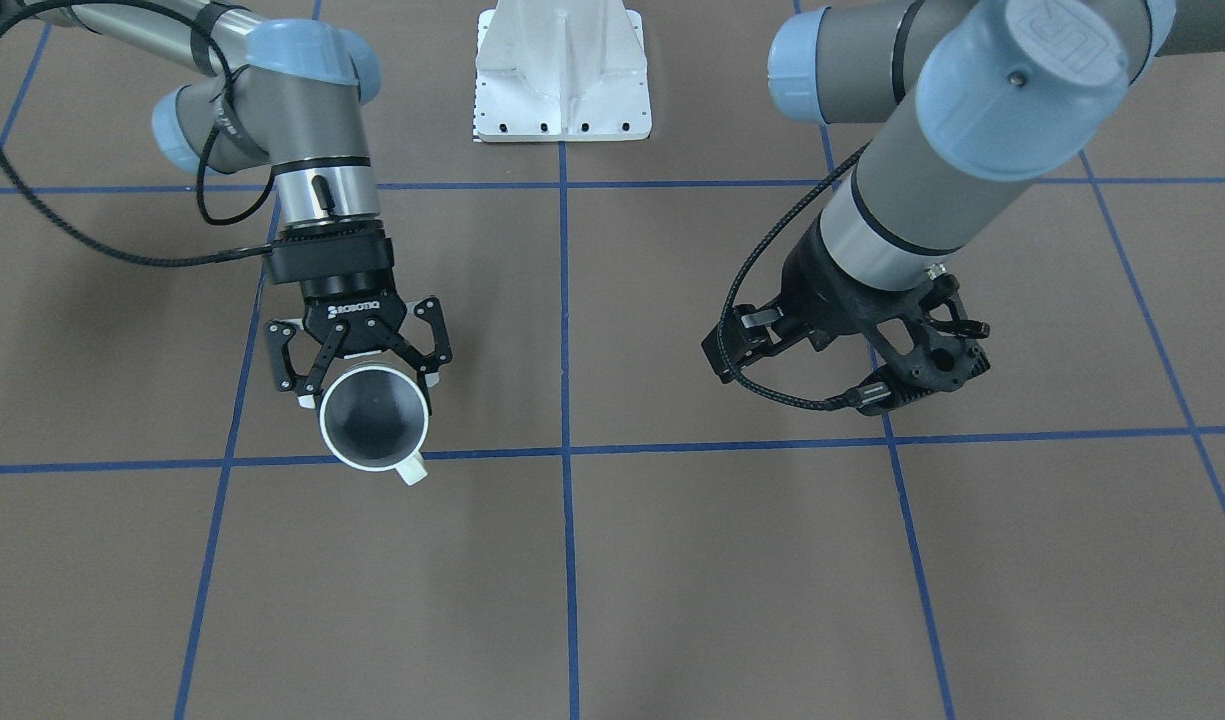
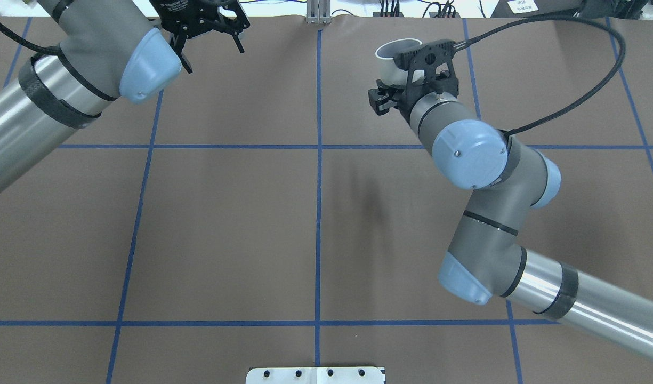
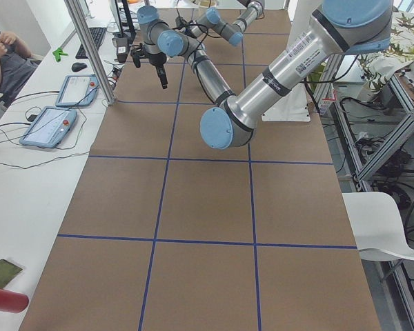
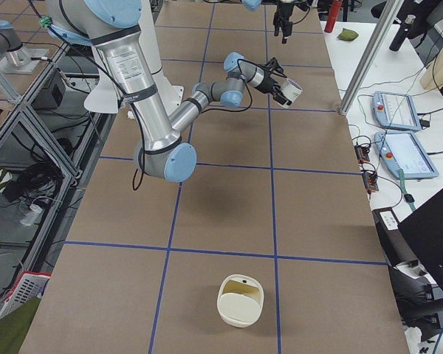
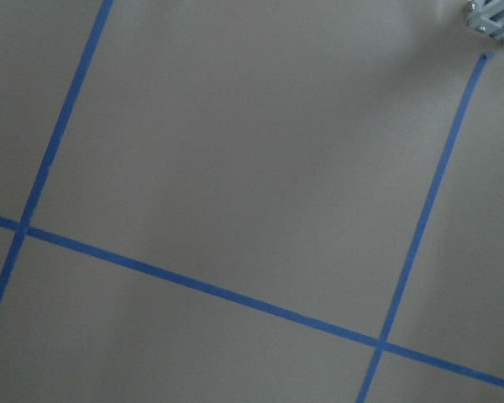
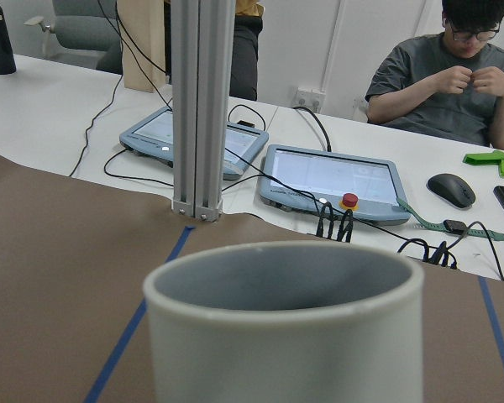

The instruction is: Left arm hands cup to right arm to dump lemon

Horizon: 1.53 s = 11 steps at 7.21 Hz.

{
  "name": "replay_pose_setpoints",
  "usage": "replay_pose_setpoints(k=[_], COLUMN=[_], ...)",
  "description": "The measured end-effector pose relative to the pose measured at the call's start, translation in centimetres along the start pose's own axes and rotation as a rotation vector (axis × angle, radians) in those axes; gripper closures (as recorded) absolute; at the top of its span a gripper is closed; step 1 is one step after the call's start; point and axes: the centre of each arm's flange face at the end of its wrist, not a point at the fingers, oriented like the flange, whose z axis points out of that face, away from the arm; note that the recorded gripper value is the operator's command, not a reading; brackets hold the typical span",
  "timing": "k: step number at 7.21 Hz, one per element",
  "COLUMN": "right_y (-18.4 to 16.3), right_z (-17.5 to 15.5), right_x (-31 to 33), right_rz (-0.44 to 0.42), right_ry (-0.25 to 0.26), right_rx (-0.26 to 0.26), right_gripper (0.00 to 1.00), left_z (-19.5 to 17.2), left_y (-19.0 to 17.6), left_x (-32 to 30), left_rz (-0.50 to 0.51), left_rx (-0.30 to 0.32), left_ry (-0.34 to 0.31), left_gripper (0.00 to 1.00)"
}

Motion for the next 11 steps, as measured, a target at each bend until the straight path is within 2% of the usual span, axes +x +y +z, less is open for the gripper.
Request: replay_pose_setpoints(k=[4, 6, 8, 9, 10, 11], right_y=[1.0, 2.1, 2.6, 2.6, 2.5, 2.5], right_z=[-4.3, -5.7, -6.2, -6.3, -6.4, -6.4], right_x=[-7.0, -9.3, -10.0, -10.1, -10.1, -10.2], right_rz=[-0.012, -0.031, -0.036, -0.035, -0.034, -0.032], right_ry=[-0.089, -0.09, -0.089, -0.091, -0.091, -0.092], right_rx=[0.047, 0.076, 0.084, 0.085, 0.087, 0.087], right_gripper=[1.0, 1.0, 1.0, 1.0, 1.0, 1.0], left_z=[-0.2, 1.1, 1.8, 2.1, 2.5, 2.9], left_y=[2.3, 5.0, 6.1, 6.6, 7.0, 7.4], left_x=[5.4, 8.2, 9.1, 9.3, 9.6, 9.8], left_rz=[0.029, 0.064, 0.079, 0.087, 0.099, 0.11], left_rx=[-0.1, -0.161, -0.188, -0.193, -0.198, -0.202], left_ry=[0.027, 0.037, 0.04, 0.042, 0.046, 0.049], left_gripper=[0.0, 0.0, 0.01, 0.04, 0.13, 0.18])
